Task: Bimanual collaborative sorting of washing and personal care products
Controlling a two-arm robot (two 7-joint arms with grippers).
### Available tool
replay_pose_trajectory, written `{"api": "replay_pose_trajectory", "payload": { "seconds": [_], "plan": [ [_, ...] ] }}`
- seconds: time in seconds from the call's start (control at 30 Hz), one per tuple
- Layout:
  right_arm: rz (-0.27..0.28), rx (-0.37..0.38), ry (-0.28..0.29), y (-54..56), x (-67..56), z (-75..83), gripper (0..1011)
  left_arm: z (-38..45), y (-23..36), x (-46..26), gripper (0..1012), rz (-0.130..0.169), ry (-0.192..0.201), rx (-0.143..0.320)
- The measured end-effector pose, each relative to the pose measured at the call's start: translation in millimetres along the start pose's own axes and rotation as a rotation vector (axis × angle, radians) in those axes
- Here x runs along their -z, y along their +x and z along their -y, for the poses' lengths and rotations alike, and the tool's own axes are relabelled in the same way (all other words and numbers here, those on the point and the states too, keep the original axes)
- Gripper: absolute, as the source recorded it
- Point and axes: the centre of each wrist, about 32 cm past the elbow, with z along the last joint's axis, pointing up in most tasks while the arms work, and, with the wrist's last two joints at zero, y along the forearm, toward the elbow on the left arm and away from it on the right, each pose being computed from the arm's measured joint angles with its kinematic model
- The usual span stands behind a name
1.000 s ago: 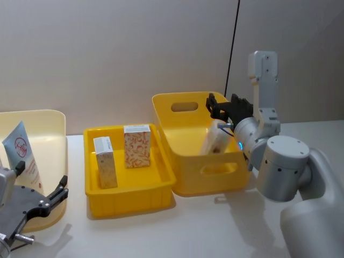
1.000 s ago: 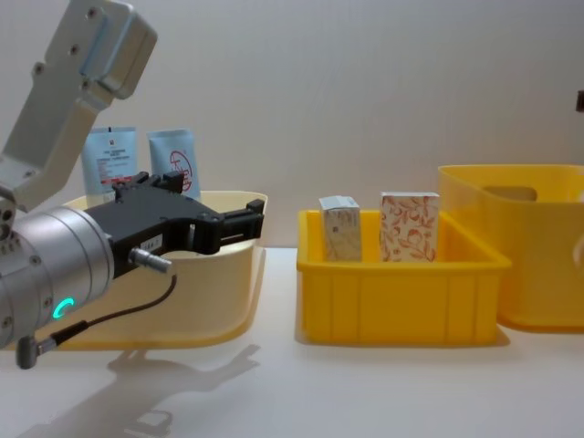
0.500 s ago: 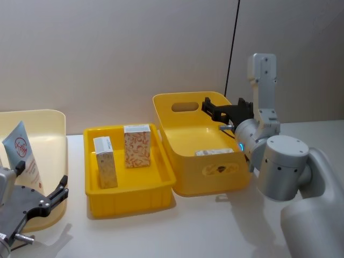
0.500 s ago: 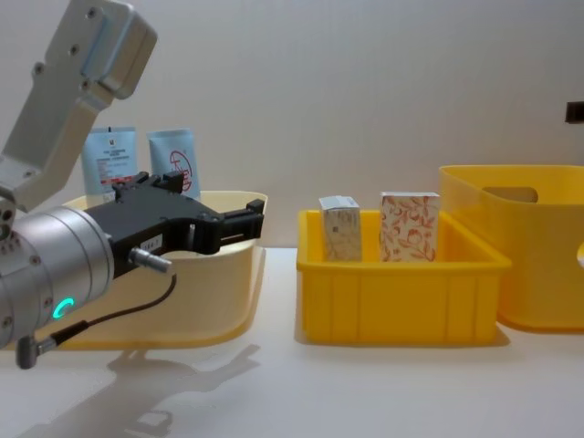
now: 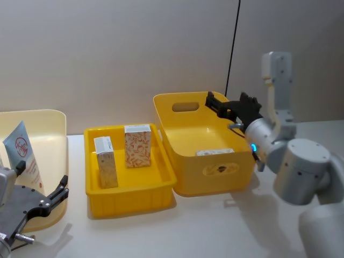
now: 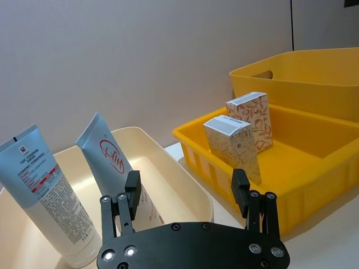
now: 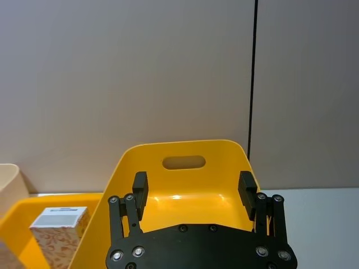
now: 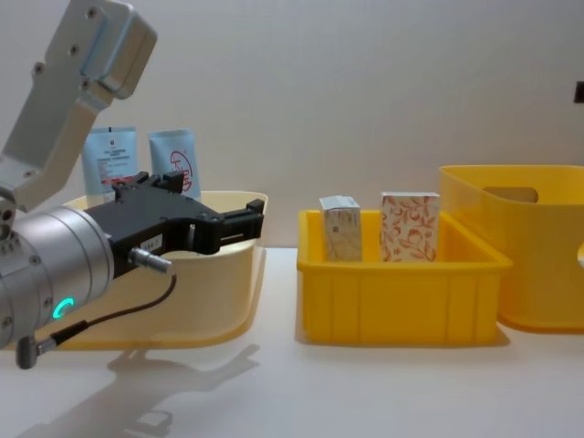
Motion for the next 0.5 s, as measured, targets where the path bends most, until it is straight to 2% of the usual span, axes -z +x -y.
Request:
{"api": "replay_pose_trajectory", "payload": {
  "seconds": [0.33, 0.5],
  "plan": [
    [-0.042, -0.109, 0.069, 35.5, -4.5, 22.2, 1001, 0.0, 0.0, 0.0, 1003, 0.0, 0.0, 0.0],
    [-0.052, -0.144, 0.093, 46.2, -7.1, 29.9, 1001, -0.1, 0.1, 0.0, 1003, 0.001, 0.0, 0.0]
  ]
}}
